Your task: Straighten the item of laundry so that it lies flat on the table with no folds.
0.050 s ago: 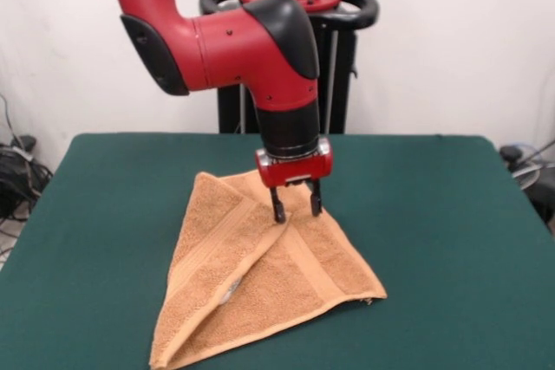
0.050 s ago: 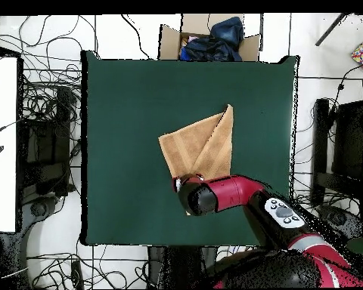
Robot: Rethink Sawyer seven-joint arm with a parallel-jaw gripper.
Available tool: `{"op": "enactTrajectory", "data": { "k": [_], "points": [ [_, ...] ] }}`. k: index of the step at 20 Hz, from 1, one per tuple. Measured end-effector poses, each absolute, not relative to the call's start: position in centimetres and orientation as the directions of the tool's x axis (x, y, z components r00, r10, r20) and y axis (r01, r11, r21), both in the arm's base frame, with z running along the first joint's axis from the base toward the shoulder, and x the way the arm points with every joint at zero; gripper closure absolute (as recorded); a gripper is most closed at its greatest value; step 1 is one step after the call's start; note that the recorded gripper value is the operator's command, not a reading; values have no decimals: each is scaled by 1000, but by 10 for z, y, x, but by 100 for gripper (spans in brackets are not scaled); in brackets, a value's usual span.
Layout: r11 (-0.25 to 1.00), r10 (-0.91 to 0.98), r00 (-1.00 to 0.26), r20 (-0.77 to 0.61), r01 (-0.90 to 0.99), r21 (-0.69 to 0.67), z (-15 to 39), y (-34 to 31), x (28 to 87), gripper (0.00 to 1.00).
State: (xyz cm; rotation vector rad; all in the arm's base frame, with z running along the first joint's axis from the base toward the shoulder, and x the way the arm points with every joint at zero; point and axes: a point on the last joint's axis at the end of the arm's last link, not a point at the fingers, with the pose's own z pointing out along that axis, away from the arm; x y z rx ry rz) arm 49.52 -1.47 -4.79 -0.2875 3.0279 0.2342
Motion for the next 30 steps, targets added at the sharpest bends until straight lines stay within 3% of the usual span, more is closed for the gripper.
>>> {"op": "enactTrajectory", "data": {
  "k": [30],
  "points": [
    [972,-212,-970,-117,-222,76,-42,-19,508,0]
  ]
}}
